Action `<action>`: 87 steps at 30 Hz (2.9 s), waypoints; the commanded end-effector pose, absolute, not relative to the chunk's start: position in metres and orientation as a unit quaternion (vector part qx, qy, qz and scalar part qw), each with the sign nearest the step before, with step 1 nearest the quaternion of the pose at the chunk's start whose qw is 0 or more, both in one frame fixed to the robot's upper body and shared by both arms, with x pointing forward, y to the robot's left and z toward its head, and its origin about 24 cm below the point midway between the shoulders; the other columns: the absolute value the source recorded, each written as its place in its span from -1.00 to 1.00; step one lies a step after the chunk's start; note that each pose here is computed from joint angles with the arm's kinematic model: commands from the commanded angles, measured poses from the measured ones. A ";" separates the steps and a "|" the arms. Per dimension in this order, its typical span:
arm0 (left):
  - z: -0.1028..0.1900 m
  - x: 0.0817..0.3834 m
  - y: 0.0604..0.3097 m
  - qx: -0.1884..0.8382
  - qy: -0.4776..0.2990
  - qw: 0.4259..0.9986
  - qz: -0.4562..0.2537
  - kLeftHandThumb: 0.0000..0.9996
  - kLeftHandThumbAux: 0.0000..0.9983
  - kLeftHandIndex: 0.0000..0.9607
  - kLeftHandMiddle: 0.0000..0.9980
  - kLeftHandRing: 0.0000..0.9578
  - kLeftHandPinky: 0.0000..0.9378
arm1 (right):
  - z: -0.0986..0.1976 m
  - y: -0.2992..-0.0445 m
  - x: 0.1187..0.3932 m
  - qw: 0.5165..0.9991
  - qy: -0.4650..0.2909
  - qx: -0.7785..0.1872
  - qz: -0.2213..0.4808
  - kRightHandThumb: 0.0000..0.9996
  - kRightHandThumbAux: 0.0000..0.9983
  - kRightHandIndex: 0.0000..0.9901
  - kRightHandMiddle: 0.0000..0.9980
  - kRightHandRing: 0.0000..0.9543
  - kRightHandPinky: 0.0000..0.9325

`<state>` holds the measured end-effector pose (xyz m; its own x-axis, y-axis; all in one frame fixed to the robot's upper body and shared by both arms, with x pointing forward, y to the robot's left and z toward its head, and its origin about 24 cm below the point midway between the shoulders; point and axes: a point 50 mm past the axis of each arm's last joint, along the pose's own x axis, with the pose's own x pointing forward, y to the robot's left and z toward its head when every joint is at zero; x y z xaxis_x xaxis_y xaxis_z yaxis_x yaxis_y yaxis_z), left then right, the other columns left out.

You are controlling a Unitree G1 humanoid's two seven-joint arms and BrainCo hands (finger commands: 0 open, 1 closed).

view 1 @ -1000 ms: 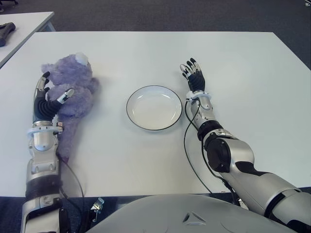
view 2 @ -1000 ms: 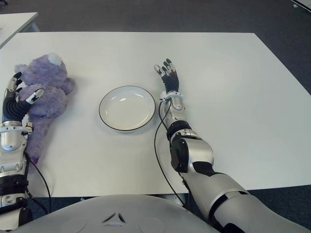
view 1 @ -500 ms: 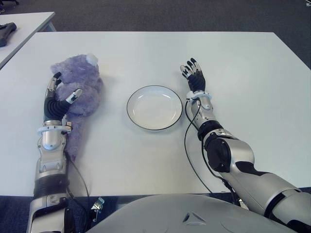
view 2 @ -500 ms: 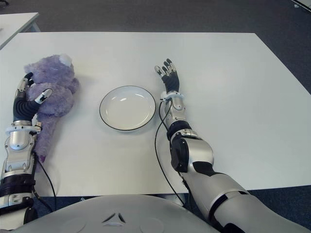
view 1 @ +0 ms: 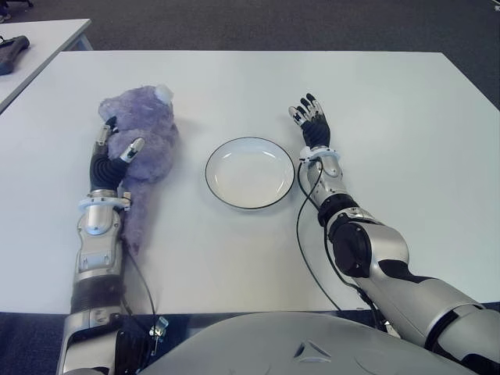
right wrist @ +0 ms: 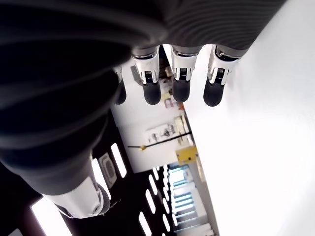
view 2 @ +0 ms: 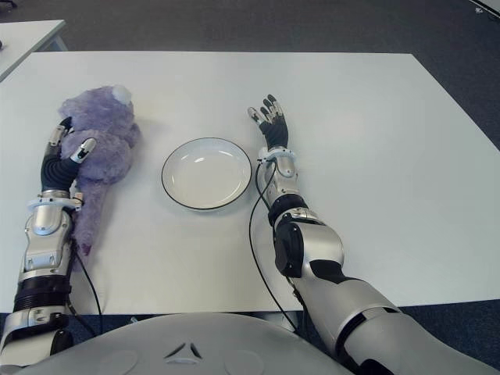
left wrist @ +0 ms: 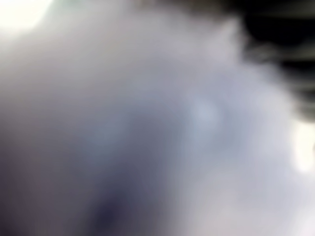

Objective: Put the doll into the plate.

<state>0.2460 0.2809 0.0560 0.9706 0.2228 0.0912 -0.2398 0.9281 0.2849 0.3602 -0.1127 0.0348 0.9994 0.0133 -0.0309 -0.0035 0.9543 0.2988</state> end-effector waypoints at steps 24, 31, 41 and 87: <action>0.016 0.260 0.190 0.023 0.052 0.998 -0.014 -0.74 0.16 -1.00 -0.99 -0.90 -0.68 | -0.061 -0.108 0.293 0.958 0.223 0.180 -0.025 -0.40 0.59 -0.99 -0.89 -0.90 -0.85; 0.015 0.263 0.187 0.012 0.050 0.998 -0.022 -0.76 0.18 -1.00 -0.99 -0.91 -0.69 | -0.061 -0.108 0.293 0.957 0.222 0.186 -0.025 -0.42 0.62 -0.99 -0.88 -0.90 -0.90; 0.017 0.269 0.177 0.007 0.047 0.998 -0.031 -0.71 0.17 -0.99 -0.95 -0.85 -0.61 | -0.060 -0.106 0.294 0.957 0.224 0.182 -0.027 -0.39 0.61 -1.00 -0.90 -0.90 -0.83; 0.004 0.291 0.193 0.137 0.094 0.968 0.186 0.48 0.39 -0.08 0.71 0.78 0.87 | -0.061 -0.106 0.293 0.956 0.225 0.186 -0.028 -0.36 0.63 -0.99 -0.94 -0.94 -0.85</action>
<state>0.3075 0.1910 0.0438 0.9449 0.3196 0.0706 -0.3267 0.9087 0.2599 0.3599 -0.1124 0.0341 0.9993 0.0159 -0.0328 -0.0052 0.9527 0.3038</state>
